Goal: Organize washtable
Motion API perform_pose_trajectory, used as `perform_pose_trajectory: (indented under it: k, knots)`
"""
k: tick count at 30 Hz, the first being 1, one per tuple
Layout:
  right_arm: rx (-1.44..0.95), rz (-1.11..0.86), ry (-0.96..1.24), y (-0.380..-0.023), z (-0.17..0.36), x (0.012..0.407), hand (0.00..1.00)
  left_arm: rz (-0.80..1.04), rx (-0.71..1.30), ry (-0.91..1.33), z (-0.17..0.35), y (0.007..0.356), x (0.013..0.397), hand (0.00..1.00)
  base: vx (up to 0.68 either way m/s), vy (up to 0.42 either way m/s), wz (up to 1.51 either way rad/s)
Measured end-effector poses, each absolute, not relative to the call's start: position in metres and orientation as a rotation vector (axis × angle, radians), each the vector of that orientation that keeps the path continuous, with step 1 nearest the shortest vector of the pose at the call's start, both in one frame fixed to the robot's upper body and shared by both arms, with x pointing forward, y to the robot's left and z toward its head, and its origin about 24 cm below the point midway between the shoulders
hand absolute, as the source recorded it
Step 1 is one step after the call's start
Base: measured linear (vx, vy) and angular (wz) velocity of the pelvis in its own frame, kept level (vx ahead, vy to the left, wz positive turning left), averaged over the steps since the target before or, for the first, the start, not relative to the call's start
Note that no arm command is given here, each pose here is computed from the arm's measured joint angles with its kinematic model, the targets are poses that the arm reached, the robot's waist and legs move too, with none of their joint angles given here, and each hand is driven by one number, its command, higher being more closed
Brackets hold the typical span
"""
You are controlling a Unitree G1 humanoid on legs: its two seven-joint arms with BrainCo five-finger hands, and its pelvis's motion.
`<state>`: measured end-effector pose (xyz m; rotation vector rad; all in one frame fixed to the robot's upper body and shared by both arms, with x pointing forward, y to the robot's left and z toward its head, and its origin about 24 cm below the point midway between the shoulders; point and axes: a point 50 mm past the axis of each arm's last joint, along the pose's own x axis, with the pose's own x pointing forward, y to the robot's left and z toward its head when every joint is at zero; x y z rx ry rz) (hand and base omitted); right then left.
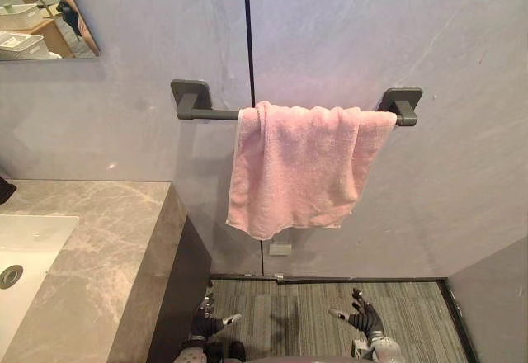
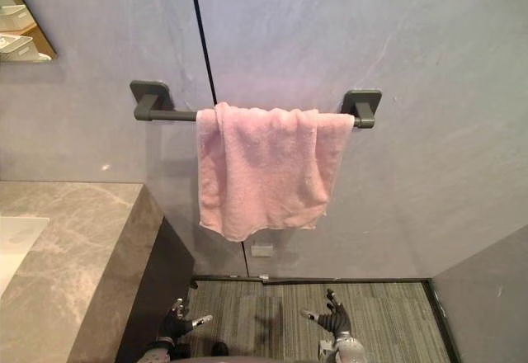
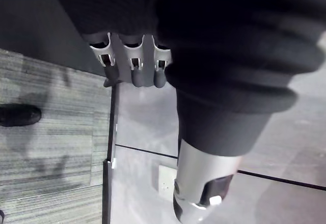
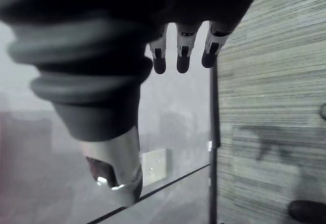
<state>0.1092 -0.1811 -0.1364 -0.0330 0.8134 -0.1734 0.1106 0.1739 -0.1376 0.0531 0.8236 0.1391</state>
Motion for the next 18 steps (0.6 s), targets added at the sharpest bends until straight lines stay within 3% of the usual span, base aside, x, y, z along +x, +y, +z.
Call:
perform_pose_trajectory:
  k: [18]
  knots:
    - [0.008, -0.211, 0.912, -0.179, -0.151, 0.107, 0.0, 0.161, 0.107, 0.931, -0.151, 0.183, 0.102, 0.0, -0.01, -0.004, -0.01]
